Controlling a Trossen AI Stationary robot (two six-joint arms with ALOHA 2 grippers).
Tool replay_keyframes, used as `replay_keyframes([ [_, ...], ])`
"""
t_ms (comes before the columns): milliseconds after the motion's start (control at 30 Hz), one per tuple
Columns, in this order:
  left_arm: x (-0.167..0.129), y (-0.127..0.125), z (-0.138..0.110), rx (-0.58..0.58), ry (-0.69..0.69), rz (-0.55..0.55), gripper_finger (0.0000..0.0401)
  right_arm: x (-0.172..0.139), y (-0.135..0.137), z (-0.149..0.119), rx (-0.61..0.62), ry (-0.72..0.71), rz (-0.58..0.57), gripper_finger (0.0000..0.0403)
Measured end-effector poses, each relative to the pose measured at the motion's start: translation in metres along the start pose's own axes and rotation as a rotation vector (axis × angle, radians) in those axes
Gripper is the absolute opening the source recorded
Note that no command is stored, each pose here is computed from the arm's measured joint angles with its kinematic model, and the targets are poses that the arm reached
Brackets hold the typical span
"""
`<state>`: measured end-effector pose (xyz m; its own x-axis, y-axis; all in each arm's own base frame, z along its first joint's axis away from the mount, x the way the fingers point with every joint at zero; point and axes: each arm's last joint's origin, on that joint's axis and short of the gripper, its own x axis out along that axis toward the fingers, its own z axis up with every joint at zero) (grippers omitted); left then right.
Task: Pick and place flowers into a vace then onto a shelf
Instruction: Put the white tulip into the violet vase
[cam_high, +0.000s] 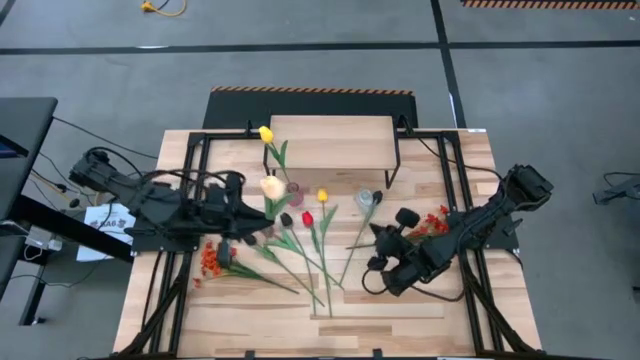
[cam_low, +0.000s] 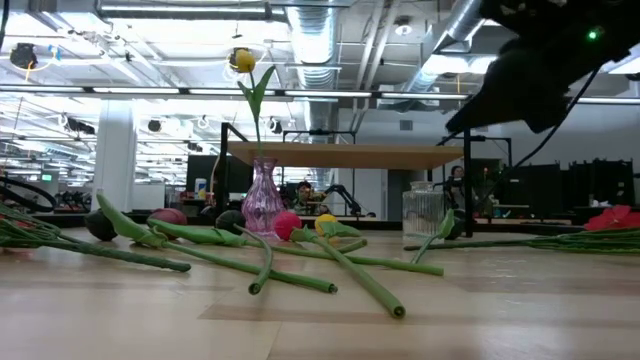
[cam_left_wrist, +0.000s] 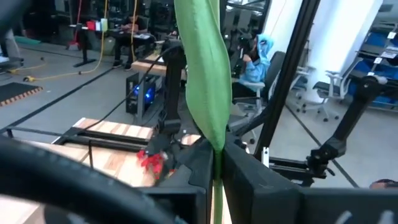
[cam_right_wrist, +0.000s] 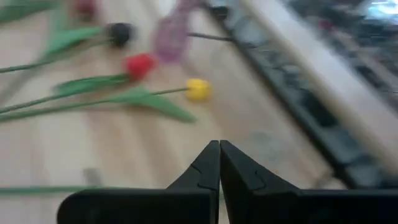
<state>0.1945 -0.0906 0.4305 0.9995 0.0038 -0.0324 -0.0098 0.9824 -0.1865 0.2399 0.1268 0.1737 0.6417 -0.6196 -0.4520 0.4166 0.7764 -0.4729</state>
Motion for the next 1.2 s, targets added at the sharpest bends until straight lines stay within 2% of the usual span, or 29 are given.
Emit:
replay_keyframes([
  [67, -0.003, 0.0, 0.006, 0.002, -0.009, -0.004, 0.0011, 0.005, 0.008, 0.007, -0.018, -0.025, 0.15, 0.0001],
  [200, -0.005, 0.0, 0.013, 0.018, -0.023, -0.005, 0.0011, 0.017, 0.016, 0.031, -0.051, -0.191, 0.591, 0.0001],
  [267, -0.006, 0.0, 0.013, 0.02, -0.022, -0.004, 0.0011, 0.021, 0.013, 0.042, -0.064, -0.285, 0.719, 0.0],
  [433, -0.005, 0.0, 0.008, 0.053, 0.026, -0.003, 0.0011, 0.032, -0.007, 0.058, -0.028, -0.382, 0.765, 0.0],
  [567, -0.006, -0.003, 0.005, 0.162, 0.06, -0.091, 0.0011, 0.034, -0.025, 0.065, 0.036, -0.394, 0.813, 0.0001],
  [667, -0.007, -0.006, 0.005, 0.236, 0.057, -0.136, 0.0011, 0.025, -0.039, 0.074, 0.067, -0.454, 0.868, 0.0],
  [833, 0.003, -0.01, -0.006, 0.301, 0.079, -0.15, 0.0011, 0.0, -0.053, 0.082, 0.08, -0.547, 0.94, 0.0001],
  [933, 0.008, -0.011, -0.014, 0.318, 0.096, -0.149, 0.0011, -0.015, -0.063, 0.075, 0.085, -0.605, 0.956, 0.0],
  [1200, 0.024, -0.001, -0.042, 0.301, 0.056, -0.159, 0.0011, -0.036, -0.1, 0.016, 0.246, -0.747, 0.953, 0.0001],
])
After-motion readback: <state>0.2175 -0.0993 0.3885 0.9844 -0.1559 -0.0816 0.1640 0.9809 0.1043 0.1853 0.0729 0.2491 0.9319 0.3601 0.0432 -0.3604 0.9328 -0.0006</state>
